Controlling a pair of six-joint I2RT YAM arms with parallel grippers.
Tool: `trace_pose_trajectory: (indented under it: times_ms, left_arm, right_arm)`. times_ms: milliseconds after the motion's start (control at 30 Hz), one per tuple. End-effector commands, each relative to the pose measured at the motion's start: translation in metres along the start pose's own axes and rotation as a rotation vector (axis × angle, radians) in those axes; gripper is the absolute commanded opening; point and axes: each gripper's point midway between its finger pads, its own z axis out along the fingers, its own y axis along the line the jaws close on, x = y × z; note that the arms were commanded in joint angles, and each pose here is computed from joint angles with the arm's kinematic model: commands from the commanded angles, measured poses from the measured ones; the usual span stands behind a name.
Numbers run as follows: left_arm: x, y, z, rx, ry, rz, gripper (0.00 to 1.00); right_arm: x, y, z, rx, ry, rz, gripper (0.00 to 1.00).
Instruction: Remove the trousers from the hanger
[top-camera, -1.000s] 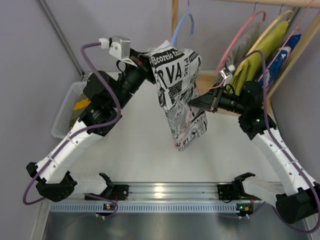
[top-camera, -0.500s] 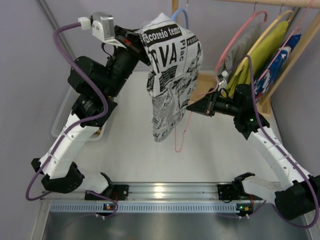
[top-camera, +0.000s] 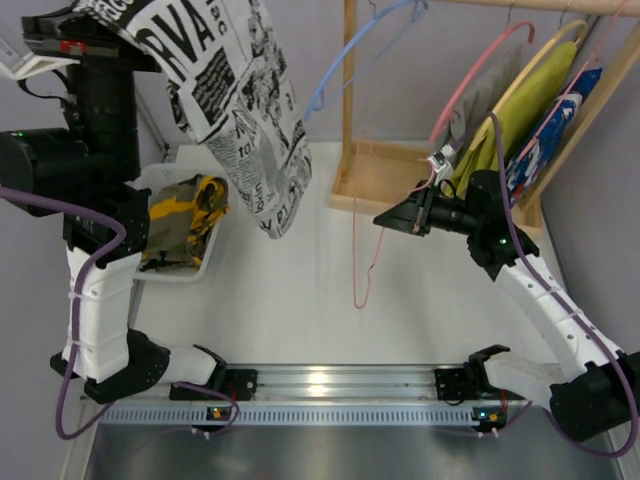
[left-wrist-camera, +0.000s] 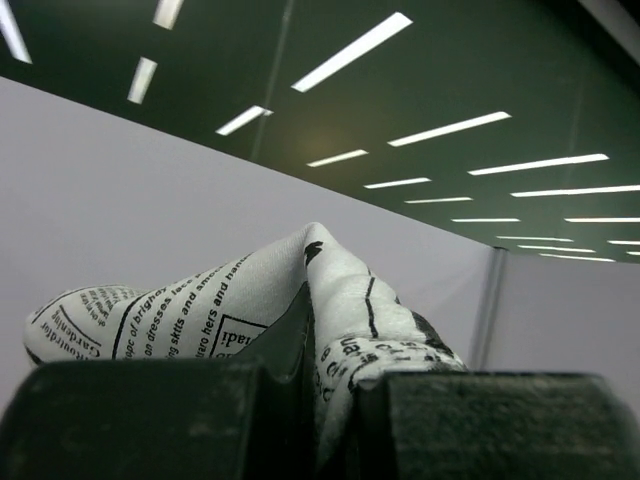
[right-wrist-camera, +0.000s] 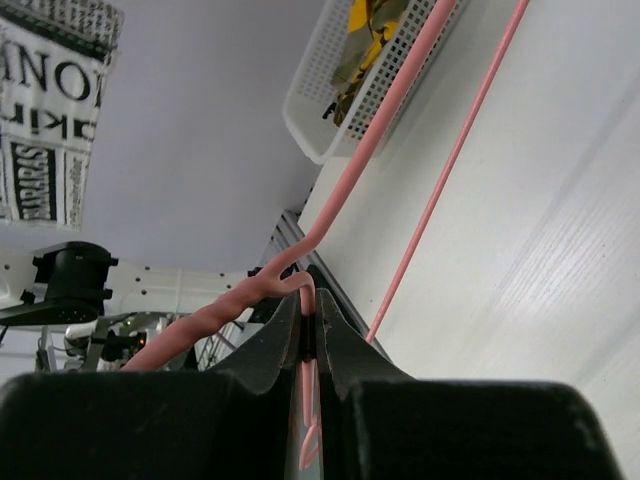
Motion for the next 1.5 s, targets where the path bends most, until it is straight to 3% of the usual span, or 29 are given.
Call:
trace_pose_trajectory:
  times_ms: [0,167,433,467,867,1300,1467]
  left_arm:
    - [-0.088,0.025,-0.016,-0.105,-0.229,0.066,0.0]
    - [-0.134,0.068,-0.059,-0.308,-0.296,0.396,0.0]
    - [-0.127,0.129,-0.128,-0.587,-0.232,0.815,0.0]
    - [-0.109,0.144,-0.135,-0.61,-0.182,0.86,0.0]
    - [-0.088,0.211,-0.223,-0.856,-0.069,1.226,0.0]
    - [-0.03,0.272,-0.22,-0.861,0.095,1.44,0.0]
    - [0.008,0.309,-0.214,-0.844,0.225,1.504,0.0]
  right_arm:
    - [-0.001,0.019,-0.008,-0.056,-0.01,-0.093,0.0]
    - [0.004,0.021,-0.01,-0.064,-0.001,-0.109,0.0]
    - [0.002,0.025,-0.009,-0.072,0.029,-0.127,0.0]
    - [0.002,0.027,-0.009,-0.076,0.031,-0.131,0.0]
    - [0.003,0.032,-0.005,-0.095,0.058,-0.133,0.0]
    - [0.0,0.036,-0.002,-0.107,0.072,-0.123,0.0]
    - [-0.003,0.043,-0.002,-0.117,0.061,-0.125,0.0]
